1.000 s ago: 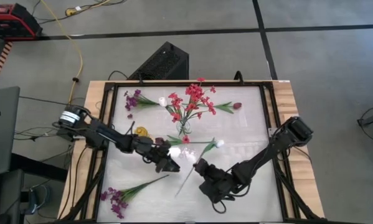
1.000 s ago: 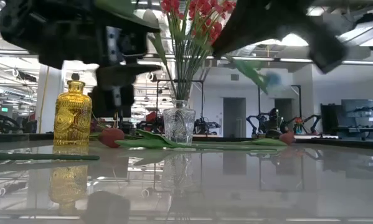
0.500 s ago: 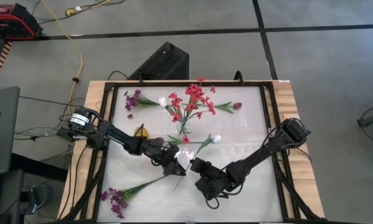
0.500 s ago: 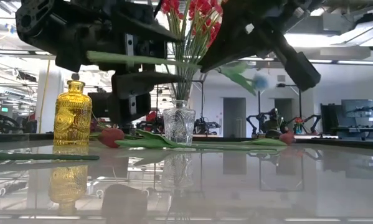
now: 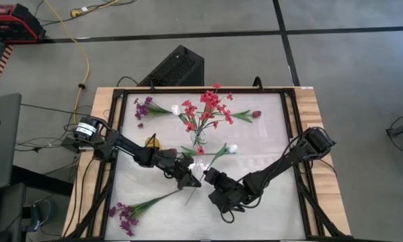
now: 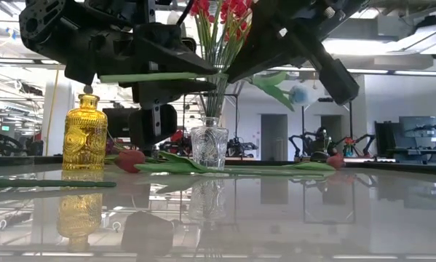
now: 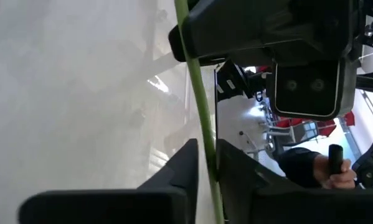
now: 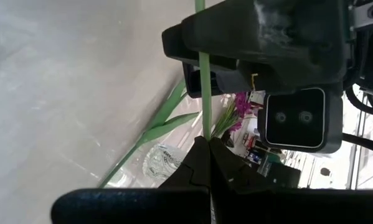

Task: Sort flowers into vase by color
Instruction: Put the white tulip into the transparent vase

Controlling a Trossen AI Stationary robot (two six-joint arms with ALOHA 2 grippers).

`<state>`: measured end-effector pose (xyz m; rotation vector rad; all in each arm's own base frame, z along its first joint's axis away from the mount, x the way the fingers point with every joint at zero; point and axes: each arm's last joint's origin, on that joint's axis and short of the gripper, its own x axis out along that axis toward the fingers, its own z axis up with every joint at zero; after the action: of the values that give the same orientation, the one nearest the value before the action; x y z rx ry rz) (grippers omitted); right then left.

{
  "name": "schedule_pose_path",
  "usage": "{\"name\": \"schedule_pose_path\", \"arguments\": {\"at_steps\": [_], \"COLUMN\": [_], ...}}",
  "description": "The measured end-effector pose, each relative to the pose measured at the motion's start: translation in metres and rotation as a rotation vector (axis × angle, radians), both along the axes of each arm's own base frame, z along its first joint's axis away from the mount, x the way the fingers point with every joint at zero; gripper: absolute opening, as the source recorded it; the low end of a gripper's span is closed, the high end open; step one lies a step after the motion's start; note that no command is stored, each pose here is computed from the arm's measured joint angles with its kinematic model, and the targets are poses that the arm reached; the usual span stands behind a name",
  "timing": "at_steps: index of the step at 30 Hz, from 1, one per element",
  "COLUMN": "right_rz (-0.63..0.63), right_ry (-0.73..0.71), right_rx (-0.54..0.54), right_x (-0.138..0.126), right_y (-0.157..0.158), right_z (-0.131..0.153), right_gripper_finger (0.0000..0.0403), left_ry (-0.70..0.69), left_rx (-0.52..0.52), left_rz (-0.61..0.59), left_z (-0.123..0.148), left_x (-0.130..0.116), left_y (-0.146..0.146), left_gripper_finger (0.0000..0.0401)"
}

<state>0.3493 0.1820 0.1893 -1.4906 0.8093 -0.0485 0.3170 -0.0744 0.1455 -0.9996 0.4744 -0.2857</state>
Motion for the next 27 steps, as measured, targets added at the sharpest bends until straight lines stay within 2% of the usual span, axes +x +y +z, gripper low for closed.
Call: {"name": "schedule_pose_path", "arguments": {"at_steps": [3,6,12,15,19,23,27], "right_rz": [0.001,0.004,0.037,0.032,-0.041,-0.167,-0.353], "right_ry": [-0.008,-0.019,-0.015,-0.044,-0.145,-0.161,-0.171], "right_rx": [0.004,0.011,-0.001,0.042,0.247,0.593,0.918], "right_x": [0.001,0.001,-0.004,-0.007,-0.015,-0.033,-0.050], "right_y": [0.000,0.002,0.010,0.017,0.025,0.026,0.018], "right_z": [0.001,0.001,0.002,0.002,0.007,0.018,0.018], "right_gripper_finger": [0.0020,0.0034,0.0091,0.0127,0.0176,0.0209,0.0218], "left_ry": [-0.005,-0.011,-0.013,-0.013,-0.042,-0.092,-0.170], "left_rx": [0.011,0.021,0.025,0.025,0.026,0.050,0.098], "left_rz": [-0.005,-0.010,-0.004,0.004,-0.002,-0.021,-0.054], "left_z": [0.000,0.000,0.000,0.000,0.002,0.006,0.011], "left_x": [0.000,0.000,0.000,0.001,0.002,0.002,0.003], "left_y": [0.000,0.000,0.002,0.004,0.006,0.005,0.004], "left_gripper_finger": [0.0008,0.0005,0.0001,0.0001,0.0000,0.0000,0.0000]}}
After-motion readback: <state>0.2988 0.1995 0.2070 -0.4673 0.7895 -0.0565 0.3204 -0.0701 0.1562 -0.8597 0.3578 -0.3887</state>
